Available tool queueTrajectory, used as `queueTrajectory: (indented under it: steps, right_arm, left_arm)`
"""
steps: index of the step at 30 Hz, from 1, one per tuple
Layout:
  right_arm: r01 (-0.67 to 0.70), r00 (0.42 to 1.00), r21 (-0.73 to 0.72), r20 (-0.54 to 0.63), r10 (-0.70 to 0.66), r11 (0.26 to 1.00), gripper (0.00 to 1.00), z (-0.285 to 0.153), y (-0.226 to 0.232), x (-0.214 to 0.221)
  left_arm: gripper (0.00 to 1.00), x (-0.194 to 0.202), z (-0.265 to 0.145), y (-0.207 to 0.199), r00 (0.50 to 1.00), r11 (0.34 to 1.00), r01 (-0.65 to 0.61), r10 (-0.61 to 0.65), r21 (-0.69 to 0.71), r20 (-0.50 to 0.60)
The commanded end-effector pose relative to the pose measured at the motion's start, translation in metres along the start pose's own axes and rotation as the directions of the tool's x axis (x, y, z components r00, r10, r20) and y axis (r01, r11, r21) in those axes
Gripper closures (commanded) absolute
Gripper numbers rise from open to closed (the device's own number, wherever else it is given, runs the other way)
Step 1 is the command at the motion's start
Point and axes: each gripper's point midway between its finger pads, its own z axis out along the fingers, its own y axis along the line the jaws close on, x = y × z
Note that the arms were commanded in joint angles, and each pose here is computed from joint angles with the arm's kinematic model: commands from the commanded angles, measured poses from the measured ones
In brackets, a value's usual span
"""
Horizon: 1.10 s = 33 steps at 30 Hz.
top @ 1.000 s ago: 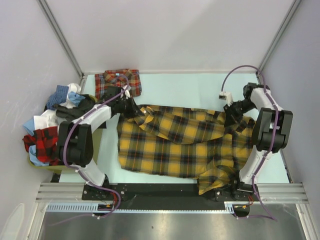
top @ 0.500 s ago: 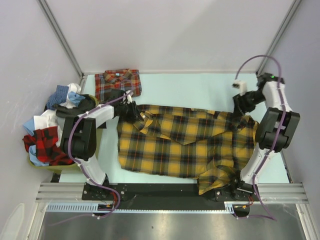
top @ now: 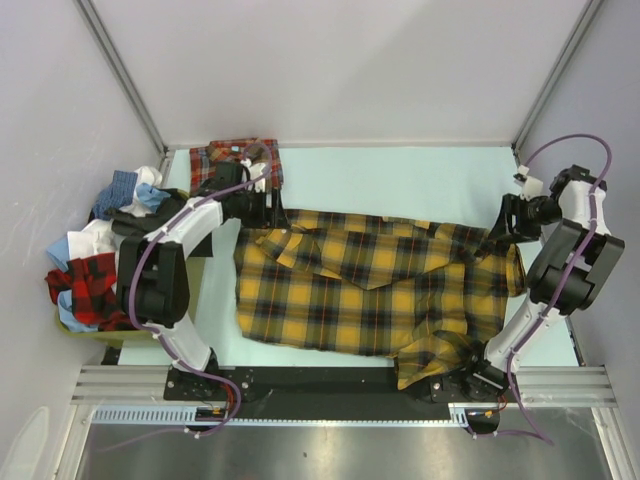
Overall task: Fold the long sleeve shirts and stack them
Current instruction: Fold the shirt
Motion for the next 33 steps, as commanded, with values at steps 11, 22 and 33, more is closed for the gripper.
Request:
queueTrajectory:
  steps: [11, 22, 33]
  right_arm:
    - [-0.019, 0.988, 0.159, 0.152, -0.006, 0.987, 1.0, 0.057, -0.059, -0.073]
    - [0.063, 0.987, 0.194, 0.134, -0.09, 0.979, 1.0, 0.056, -0.065, -0.082]
    - [0.094, 0.988, 0.176, 0.108, -0.114, 0.98, 1.0, 0.067, -0.052, -0.083]
  left_arm:
    - [0.31, -0.045, -0.004, 0.06, 0.988, 0.964, -0.149, 0.151, -0.221, -0.008]
    - [0.35, -0.078, 0.02, 0.1, 0.973, 0.916, -0.229, 0.225, -0.33, -0.051]
    - [0.58, -0.096, 0.051, 0.088, 0.966, 0.94, -0.256, 0.257, -0.227, -0.028]
